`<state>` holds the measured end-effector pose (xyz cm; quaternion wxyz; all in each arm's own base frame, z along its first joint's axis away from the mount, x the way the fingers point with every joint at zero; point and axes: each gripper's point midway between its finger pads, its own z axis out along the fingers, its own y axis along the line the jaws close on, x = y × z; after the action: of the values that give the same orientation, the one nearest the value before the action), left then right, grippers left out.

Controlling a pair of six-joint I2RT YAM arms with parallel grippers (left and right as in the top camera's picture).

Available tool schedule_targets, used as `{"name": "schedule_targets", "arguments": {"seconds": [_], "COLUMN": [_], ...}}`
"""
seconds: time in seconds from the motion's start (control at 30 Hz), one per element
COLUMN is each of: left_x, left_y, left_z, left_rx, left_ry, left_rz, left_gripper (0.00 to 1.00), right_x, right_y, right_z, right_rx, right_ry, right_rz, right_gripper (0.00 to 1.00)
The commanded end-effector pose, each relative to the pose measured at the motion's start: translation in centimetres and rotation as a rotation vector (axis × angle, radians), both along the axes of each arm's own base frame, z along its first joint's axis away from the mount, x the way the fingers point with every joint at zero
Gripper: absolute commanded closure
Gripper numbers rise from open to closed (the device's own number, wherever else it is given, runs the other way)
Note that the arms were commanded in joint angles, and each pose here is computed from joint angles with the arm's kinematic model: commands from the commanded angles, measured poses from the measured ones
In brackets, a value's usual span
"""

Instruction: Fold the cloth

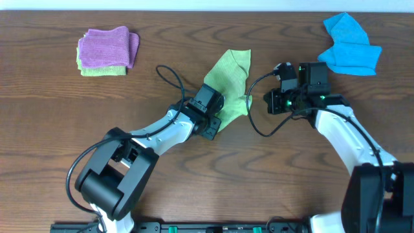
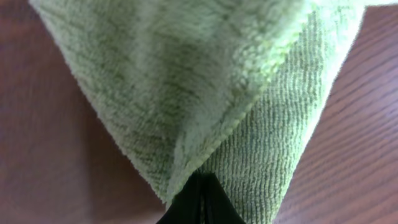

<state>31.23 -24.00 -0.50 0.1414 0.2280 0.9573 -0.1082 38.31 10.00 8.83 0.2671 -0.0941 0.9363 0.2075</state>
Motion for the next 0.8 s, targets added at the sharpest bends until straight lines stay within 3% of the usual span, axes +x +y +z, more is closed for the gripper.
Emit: {"name": "schedule_targets", "arguments": {"seconds": [0.0, 0.2, 0.53, 0.77], "left_x": [-4.4, -6.3, -9.6, -8.8], "left_y": [3.6, 3.1, 0.2, 1.0], "left_z": [-4.1, -2.0, 3.3, 5.5], "left_rx": [0.127, 0.124, 0.081, 0.105], "left_ry": [0.182, 0.214, 0.141, 0.043], "left_rz": [0.073, 0.051, -0.023, 0.005], "left_gripper": [0.94, 0.94, 0.94, 0.94], "right_x": [0.2, -0.5, -1.7, -1.2], "right_y": [0.6, 0.7, 4.0, 4.2], "right_z": [1.7, 1.2, 1.4, 1.5], "right_rx": [0.003, 0.002, 0.026, 0.004], "right_ry": [-0.045, -0.011, -0.006, -0.034], "right_rz": [0.03, 0.035, 0.128, 0.127], "right_gripper": [0.98, 0.98, 0.98, 0.98]}}
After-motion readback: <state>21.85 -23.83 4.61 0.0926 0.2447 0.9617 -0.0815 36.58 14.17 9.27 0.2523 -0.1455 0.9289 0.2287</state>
